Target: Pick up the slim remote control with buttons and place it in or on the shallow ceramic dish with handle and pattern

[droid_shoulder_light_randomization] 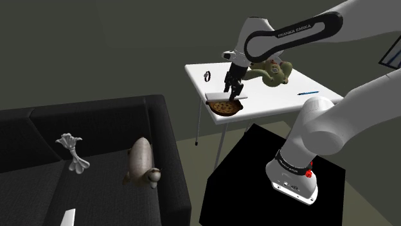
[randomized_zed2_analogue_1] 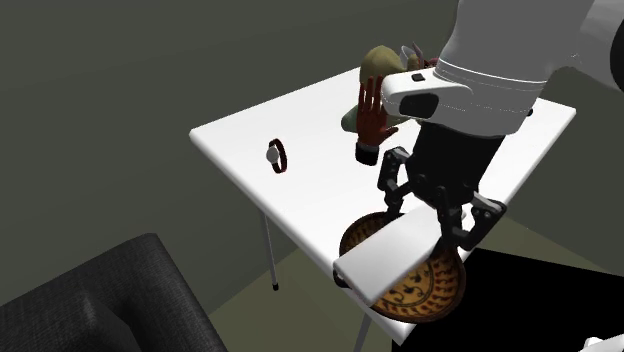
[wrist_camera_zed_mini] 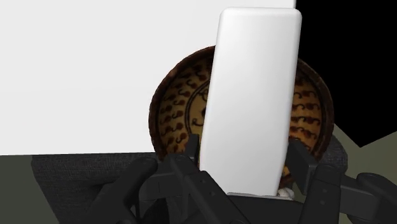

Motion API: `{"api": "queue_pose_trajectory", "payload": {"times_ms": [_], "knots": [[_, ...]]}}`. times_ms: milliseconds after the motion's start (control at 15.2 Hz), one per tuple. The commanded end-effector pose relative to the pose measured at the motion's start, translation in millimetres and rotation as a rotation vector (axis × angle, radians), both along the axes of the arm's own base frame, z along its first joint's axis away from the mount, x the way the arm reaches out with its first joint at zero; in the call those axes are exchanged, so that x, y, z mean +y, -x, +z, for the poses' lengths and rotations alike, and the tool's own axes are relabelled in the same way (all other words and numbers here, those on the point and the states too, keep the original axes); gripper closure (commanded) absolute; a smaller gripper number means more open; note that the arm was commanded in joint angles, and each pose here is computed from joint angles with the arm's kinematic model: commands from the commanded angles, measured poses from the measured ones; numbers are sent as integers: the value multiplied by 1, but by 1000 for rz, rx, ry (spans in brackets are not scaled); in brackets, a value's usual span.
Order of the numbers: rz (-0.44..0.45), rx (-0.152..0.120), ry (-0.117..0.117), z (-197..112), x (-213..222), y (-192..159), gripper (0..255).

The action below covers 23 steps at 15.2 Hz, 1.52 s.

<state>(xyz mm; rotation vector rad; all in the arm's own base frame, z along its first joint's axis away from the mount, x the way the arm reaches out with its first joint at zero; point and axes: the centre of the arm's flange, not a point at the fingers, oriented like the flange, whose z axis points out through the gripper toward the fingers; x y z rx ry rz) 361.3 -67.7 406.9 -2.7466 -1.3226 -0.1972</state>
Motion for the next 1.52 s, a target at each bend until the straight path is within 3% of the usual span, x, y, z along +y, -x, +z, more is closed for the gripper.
{"api": "queue_pose_trajectory", "payload": {"times_ms": [0, 198, 726, 792, 1122, 1386, 1452], "knots": [[0, -1, 0, -11, 0, 0, 255], [0, -1, 0, -28, 0, 0, 255], [0, -1, 0, -28, 0, 0, 255], [0, -1, 0, -28, 0, 0, 0], [0, -1, 0, -28, 0, 0, 0], [0, -1, 0, 22, -7, 4, 0], [0, -1, 0, 22, -7, 4, 0]]}}
